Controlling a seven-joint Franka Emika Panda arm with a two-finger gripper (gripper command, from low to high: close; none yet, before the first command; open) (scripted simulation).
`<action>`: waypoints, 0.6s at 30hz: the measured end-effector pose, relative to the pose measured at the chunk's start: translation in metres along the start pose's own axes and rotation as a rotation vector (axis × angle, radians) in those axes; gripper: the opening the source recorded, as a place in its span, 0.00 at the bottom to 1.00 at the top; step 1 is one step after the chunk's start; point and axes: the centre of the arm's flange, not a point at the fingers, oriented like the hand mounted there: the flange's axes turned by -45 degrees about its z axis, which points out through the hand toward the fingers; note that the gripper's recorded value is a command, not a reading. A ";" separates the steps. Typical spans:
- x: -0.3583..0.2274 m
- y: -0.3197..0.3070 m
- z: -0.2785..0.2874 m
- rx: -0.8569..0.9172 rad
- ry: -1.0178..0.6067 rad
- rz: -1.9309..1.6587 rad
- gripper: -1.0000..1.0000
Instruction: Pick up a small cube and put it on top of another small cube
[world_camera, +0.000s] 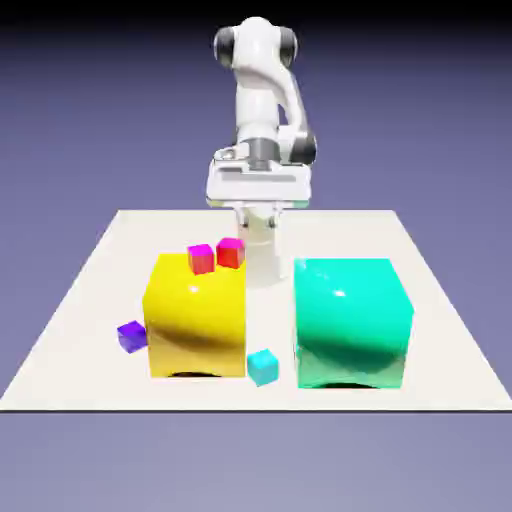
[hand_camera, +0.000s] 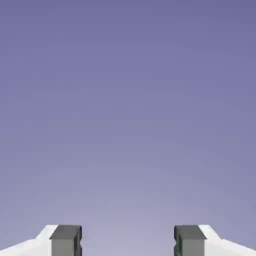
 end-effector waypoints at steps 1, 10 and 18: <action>0.006 0.011 -0.008 -0.002 0.014 -0.009 0.50; 0.033 0.120 -0.086 -0.010 0.129 -0.077 0.50; 0.010 0.226 -0.139 0.011 0.212 -0.119 0.50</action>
